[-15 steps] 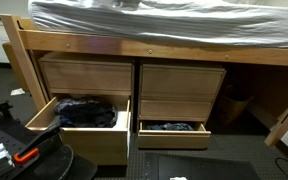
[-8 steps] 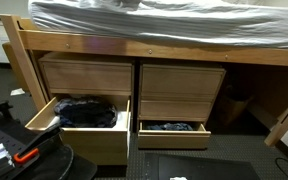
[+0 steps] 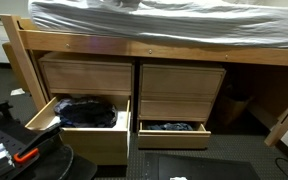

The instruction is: Put the grey short in the open drawer

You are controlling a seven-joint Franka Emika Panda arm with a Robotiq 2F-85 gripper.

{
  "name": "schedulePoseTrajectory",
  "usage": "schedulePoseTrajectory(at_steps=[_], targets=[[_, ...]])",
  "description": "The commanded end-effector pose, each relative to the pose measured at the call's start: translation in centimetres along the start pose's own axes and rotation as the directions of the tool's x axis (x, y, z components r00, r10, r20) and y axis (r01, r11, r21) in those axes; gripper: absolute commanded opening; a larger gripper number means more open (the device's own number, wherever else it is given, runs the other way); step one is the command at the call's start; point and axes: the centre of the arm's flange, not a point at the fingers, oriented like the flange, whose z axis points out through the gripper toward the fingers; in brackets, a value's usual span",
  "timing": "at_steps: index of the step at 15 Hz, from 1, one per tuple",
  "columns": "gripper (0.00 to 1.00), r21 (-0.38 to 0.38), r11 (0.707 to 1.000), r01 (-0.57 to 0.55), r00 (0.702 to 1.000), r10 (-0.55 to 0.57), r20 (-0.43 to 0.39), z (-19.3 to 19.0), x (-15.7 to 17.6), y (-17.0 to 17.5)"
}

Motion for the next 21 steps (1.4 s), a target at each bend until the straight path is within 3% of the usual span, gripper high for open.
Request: schedulePoseTrajectory(at_steps=[1,4,9,21], targets=[[1.00,-0.002,1.000,-0.023,0.999,0.023,0.028,1.5,-0.2,0.7],[1.00,0.009,1.000,-0.011,1.000,0.011,0.005,3.0,-0.9,0.9],[1.00,0.037,0.999,0.025,0.991,-0.020,-0.129,5.8,-2.2,-1.0],[1.00,0.039,0.999,0.031,0.992,-0.026,-0.119,6.3,-2.1,-1.7]])
